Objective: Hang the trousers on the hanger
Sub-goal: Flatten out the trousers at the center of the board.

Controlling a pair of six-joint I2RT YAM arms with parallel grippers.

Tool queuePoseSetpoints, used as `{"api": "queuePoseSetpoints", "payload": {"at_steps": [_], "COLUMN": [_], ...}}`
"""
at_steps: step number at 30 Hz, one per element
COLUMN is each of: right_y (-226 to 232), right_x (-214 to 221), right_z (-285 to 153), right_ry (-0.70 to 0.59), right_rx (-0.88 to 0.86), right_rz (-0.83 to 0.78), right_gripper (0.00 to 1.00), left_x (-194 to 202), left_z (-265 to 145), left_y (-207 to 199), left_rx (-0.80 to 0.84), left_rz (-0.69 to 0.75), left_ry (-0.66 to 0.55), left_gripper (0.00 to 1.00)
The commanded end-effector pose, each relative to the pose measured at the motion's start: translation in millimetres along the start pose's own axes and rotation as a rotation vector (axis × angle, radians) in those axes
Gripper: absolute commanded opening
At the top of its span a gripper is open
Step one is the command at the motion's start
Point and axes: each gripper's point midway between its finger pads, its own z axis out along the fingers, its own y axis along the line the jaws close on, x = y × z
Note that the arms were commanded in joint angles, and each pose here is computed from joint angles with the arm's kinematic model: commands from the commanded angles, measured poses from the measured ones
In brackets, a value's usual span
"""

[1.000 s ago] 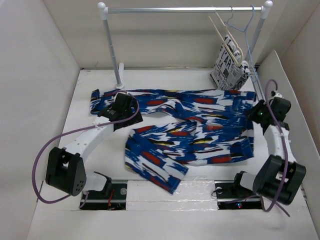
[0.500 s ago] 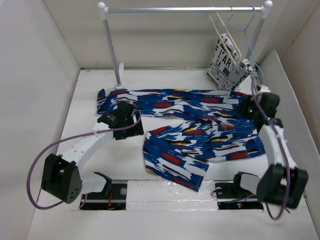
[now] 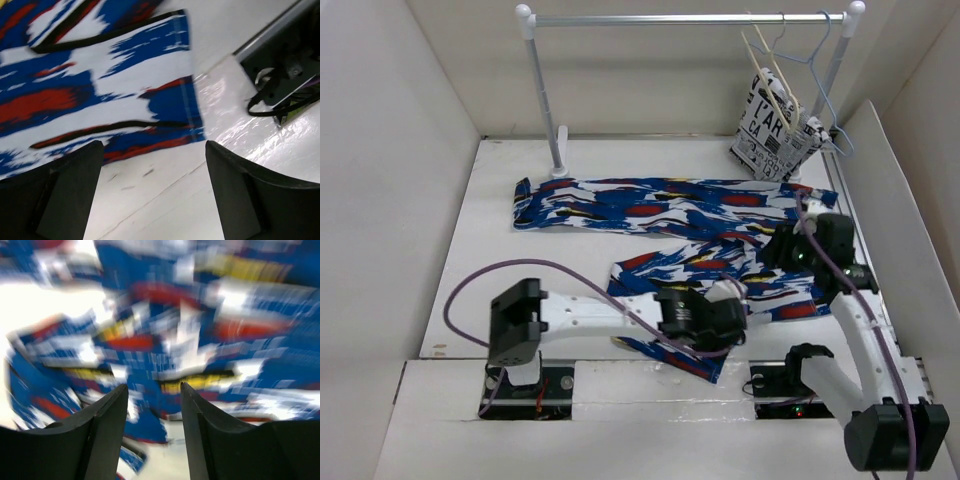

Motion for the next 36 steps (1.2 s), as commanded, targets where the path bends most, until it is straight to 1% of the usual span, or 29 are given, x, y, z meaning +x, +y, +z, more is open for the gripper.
{"api": "queuePoseSetpoints", "payload": {"at_steps": [1,2,3,4,6,7,10,11,12,13,14,15,16,17,20,21,22,23,24,25,26,27,28,30,31,32,33,34,36], "right_y": [30,38,50,64,82,91,120,125,132,137,134,138,139,142,138,137,139,139,138,137,137,136,136,134,134,129,126,122,115], "right_x": [-100,-112,-127,-155,-169,-180,-182,-176,-171,-171,-162,-155,-157,-153,-140,-136,-133,-133,-133,-133,-133,-133,-131,-128,-124,-119,-115,-109,-93], "right_z": [-45,-43,-52,-69,-79,-90,-99,-96,-95,-101,-95,-96,-101,-101,-96,-94,-95,-96,-96,-96,-95,-94,-93,-88,-86,-80,-76,-72,-58], "right_ry": [-0.215,-0.198,-0.222,-0.296,-0.318,-0.351,-0.368,-0.351,-0.340,-0.368,-0.352,-0.355,-0.371,-0.368,-0.337,-0.328,-0.323,-0.330,-0.332,-0.332,-0.330,-0.328,-0.322,-0.312,-0.299,-0.283,-0.273,-0.258,-0.214], "right_rx": [-0.083,-0.100,-0.126,-0.153,-0.203,-0.227,-0.342,-0.373,-0.398,-0.419,-0.422,-0.440,-0.445,-0.456,-0.456,-0.456,-0.462,-0.461,-0.457,-0.455,-0.452,-0.451,-0.449,-0.439,-0.437,-0.424,-0.413,-0.405,-0.393], "right_rz": [-0.074,-0.094,-0.102,-0.129,-0.135,-0.148,-0.164,-0.170,-0.164,-0.175,-0.160,-0.148,-0.156,-0.160,-0.151,-0.150,-0.152,-0.156,-0.158,-0.161,-0.167,-0.169,-0.169,-0.180,-0.187,-0.183,-0.192,-0.191,-0.191], "right_gripper": [0.52,0.53,0.53,0.53,0.54,0.53,0.55,0.55,0.55,0.55,0.55,0.55,0.55,0.55,0.56,0.55,0.55,0.56,0.56,0.55,0.56,0.56,0.56,0.56,0.55,0.55,0.56,0.55,0.55], "left_x": [-17,-18,-17,-18,-14,-14,-13,-14,-13,-10,-9,-5,-2,0,9,10,14,11,12,10,-1,-5,-10,-24,-27,-32,-32,-29,-28], "left_z": [14,19,25,40,51,62,82,86,90,95,98,103,107,108,117,119,119,117,114,103,85,85,62,38,12,-2,-12,-33,-51], "left_y": [-28,-37,-43,-53,-63,-67,-69,-66,-64,-60,-57,-52,-50,-48,-37,-34,-25,-18,-12,-3,13,17,26,47,63,72,84,112,142], "left_rx": [-0.021,-0.011,0.003,0.014,0.024,0.016,-0.011,-0.032,-0.048,-0.076,-0.090,-0.115,-0.117,-0.121,-0.162,-0.176,-0.213,-0.247,-0.268,-0.298,-0.340,-0.356,-0.363,-0.399,-0.405,-0.410,-0.422,-0.447,-0.470], "left_rz": [0.086,0.105,0.118,0.147,0.173,0.182,0.203,0.204,0.205,0.211,0.209,0.208,0.208,0.210,0.200,0.196,0.173,0.159,0.146,0.111,0.081,0.054,0.022,-0.097,-0.147,-0.237,-0.288,-0.360,-0.516], "left_ry": [-0.067,-0.070,-0.056,-0.044,-0.026,-0.025,-0.017,-0.026,-0.021,-0.011,-0.011,-0.009,-0.007,-0.003,0.003,0.001,0.004,-0.020,-0.028,-0.046,-0.092,-0.110,-0.136,-0.205,-0.235,-0.280,-0.294,-0.307,-0.351], "left_gripper": [0.79,0.79,0.78,0.78,0.78,0.77,0.75,0.72,0.66,0.66,0.65,0.61,0.61,0.58,0.40,0.18,0.07,0.00,0.00,0.00,0.00,0.00,0.00,0.00,0.00,0.00,0.00,0.00,0.00]}}
